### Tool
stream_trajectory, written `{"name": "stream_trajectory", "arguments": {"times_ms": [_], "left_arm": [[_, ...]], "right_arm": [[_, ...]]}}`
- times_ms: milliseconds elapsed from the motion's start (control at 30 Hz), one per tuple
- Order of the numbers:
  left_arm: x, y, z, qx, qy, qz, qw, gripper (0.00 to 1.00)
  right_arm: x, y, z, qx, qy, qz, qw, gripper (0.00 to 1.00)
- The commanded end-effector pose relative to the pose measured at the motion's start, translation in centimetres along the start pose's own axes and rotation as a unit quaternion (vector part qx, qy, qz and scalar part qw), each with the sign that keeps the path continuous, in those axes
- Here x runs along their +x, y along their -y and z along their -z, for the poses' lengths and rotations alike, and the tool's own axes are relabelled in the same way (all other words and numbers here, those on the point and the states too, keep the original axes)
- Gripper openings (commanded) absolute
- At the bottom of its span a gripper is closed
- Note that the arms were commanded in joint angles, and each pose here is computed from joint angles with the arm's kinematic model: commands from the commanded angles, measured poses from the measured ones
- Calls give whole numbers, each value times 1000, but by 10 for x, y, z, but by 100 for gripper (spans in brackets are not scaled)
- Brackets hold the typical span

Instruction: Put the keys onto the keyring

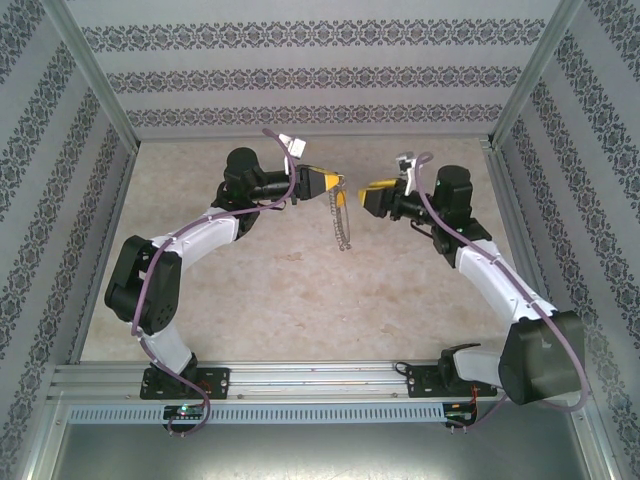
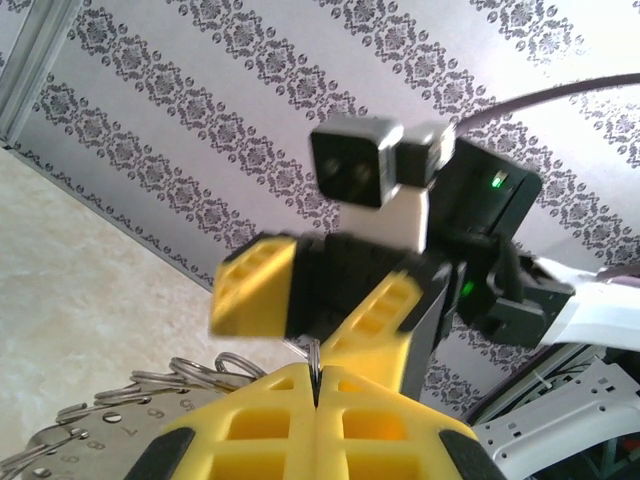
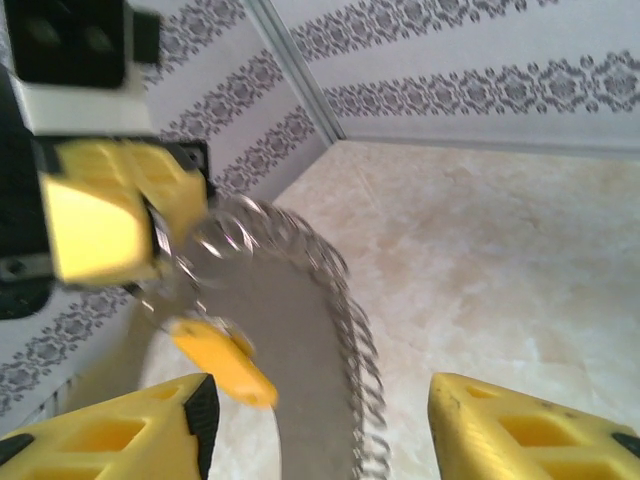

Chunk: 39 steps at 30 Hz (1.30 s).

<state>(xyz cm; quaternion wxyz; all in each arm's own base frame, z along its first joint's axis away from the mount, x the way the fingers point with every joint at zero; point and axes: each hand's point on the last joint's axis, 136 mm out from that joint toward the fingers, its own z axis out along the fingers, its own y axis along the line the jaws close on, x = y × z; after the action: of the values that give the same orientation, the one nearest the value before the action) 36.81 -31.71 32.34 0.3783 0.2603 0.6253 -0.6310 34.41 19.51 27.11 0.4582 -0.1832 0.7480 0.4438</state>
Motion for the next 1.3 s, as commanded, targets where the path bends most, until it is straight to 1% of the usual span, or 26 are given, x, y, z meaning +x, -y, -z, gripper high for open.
{"name": "stream_trajectory", "arguments": {"times_ms": [0, 200, 533, 667, 733, 767, 867, 967, 1067, 1100, 1267], "left_arm": [[-9, 18, -3, 35, 10, -20, 999, 0], [-7, 22, -4, 44, 2, -14, 999, 0], [-5, 27, -8, 57, -8, -10, 998, 0], [-5, 28, -9, 61, -6, -8, 998, 0], [-6, 29, -9, 61, -4, -8, 998, 0], [-6, 28, -8, 60, -3, -8, 998, 0], [-7, 28, -9, 60, -1, -9, 998, 0], [-7, 28, -9, 61, 0, -10, 998, 0], [-8, 29, -9, 62, 0, -12, 998, 0], [-8, 29, -9, 62, 1, -13, 998, 0], [-9, 28, -8, 60, 4, -18, 998, 0]], "right_arm": [[1, -10, -3, 3, 16, 44, 999, 61], [9, -27, -13, -17, 14, 81, 996, 64], [1, -42, -28, -36, 21, 107, 993, 64], [2, -46, -36, -47, 18, 107, 993, 61], [4, -48, -38, -51, 15, 107, 993, 56], [6, -47, -38, -52, 13, 108, 993, 52], [11, -48, -38, -53, 9, 106, 993, 35], [14, -48, -37, -49, 8, 104, 993, 20], [16, -48, -33, -42, 6, 105, 994, 2], [16, -47, -32, -39, 6, 105, 994, 0], [20, -46, -23, -20, -6, 103, 994, 0]]}}
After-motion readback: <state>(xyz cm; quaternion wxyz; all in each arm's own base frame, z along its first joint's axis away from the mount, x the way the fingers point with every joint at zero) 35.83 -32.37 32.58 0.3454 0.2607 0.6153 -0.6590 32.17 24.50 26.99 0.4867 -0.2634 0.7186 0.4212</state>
